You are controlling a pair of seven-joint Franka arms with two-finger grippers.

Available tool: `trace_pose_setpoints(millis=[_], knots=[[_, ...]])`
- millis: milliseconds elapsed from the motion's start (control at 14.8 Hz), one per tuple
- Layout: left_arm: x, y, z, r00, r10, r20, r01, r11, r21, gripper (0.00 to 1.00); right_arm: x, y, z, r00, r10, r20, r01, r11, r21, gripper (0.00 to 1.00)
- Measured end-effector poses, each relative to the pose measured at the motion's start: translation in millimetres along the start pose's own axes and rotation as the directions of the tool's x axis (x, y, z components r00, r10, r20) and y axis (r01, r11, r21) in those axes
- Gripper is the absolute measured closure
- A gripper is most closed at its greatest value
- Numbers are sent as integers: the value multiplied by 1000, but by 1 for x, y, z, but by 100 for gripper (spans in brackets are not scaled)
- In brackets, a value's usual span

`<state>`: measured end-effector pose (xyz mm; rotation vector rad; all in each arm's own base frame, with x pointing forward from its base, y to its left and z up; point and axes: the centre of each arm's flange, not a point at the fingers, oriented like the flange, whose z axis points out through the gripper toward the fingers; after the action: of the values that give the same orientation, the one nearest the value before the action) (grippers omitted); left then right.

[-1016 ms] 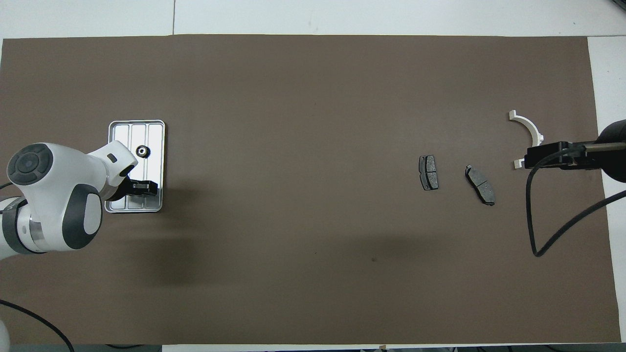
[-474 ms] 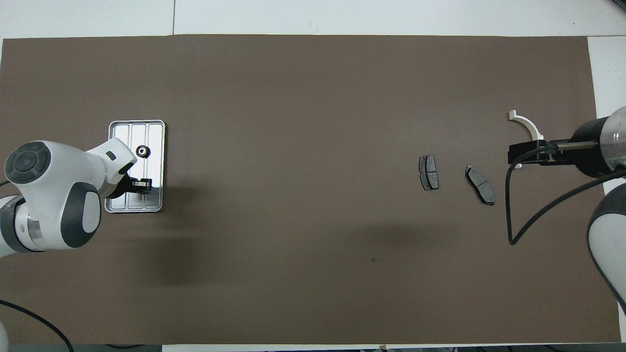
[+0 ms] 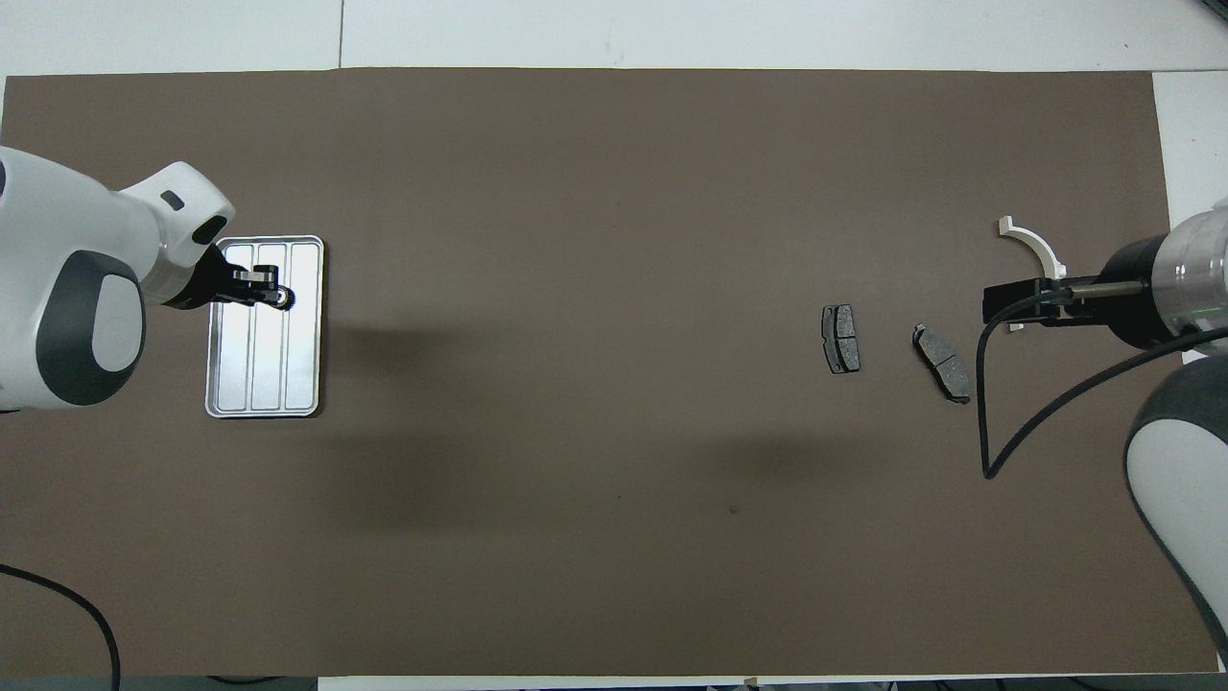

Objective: Place bearing gear from tray to pile

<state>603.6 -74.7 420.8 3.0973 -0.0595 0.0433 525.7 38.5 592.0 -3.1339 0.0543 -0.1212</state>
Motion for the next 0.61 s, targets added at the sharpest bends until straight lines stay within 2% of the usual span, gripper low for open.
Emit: trace_pose_setpoints(millis=[135, 271, 339, 406, 474, 609], knots=[[9, 72, -5, 1000, -1, -22, 1, 1000, -16, 77, 0, 0, 1, 1000, 0, 1, 0, 1000, 0, 0], [6, 155, -1, 1000, 1, -8, -1, 1000, -24, 77, -1, 0, 3, 1000, 17, 6, -17, 1000, 0, 0], [0, 196, 4, 1000, 1, 3, -1, 1000, -22, 77, -2, -2, 5, 999, 45, 10, -45, 999, 0, 0], [-7, 232, 14, 1000, -1, 11, 1, 1000, -11, 77, -3, -7, 8, 997, 81, 17, -81, 997, 0, 7], [-14, 262, 27, 1000, -4, 17, 4, 1000, 4, 77, -5, -17, 13, 992, 126, 28, -126, 992, -2, 10], [-28, 299, 52, 999, -8, 37, 7, 1000, 24, 77, -11, -37, 24, 976, 215, 45, -214, 977, -10, 10]])
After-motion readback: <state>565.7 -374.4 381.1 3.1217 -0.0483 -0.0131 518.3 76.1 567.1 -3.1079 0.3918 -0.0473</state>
